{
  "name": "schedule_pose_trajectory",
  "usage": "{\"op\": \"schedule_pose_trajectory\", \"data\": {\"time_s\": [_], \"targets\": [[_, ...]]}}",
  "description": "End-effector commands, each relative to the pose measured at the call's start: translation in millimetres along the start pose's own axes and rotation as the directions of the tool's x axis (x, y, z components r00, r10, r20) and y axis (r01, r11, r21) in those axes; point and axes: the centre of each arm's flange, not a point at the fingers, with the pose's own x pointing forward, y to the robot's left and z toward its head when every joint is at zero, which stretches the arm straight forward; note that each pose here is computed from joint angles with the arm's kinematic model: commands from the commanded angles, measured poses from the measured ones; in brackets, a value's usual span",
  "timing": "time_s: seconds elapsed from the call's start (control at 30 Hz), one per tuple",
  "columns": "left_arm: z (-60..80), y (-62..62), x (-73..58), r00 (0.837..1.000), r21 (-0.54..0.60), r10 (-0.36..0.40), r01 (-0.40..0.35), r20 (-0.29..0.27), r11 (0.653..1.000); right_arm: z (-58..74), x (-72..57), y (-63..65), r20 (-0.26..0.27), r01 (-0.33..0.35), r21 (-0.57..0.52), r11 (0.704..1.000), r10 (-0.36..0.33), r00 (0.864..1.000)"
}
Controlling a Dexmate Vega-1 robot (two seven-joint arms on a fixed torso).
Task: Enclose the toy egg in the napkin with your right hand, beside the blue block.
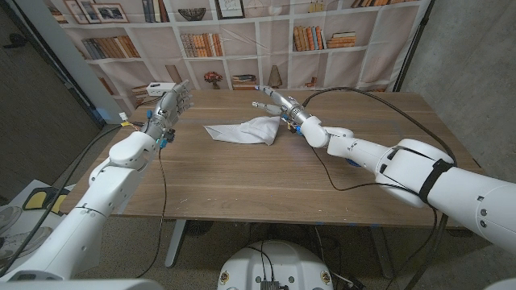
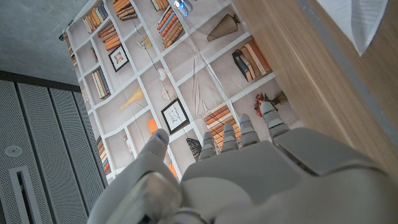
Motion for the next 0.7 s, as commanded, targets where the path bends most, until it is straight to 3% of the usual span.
{"op": "schedule_pose_trajectory", "data": {"time_s": [0.03, 0.37, 0.7], "targets": [[-1.5, 8.0, 7.9, 1.0, 0.012, -0.015, 0.015, 0.006, 1.0, 2.8, -5.7, -38.8, 0.06, 0.044, 0.137, 0.99, -0.052, 0.997], [-3.8, 15.8, 15.8, 0.999, 0.021, -0.035, 0.035, 0.006, 0.999, -9.0, -14.5, -56.1, 0.053, -0.012, 0.291, 0.957, -0.004, 0.999], [-7.6, 26.6, 22.1, 0.999, 0.018, -0.048, 0.048, 0.0, 0.999, -27.4, -30.9, -78.4, 0.043, -0.022, 0.473, 0.881, 0.003, 0.999]]}}
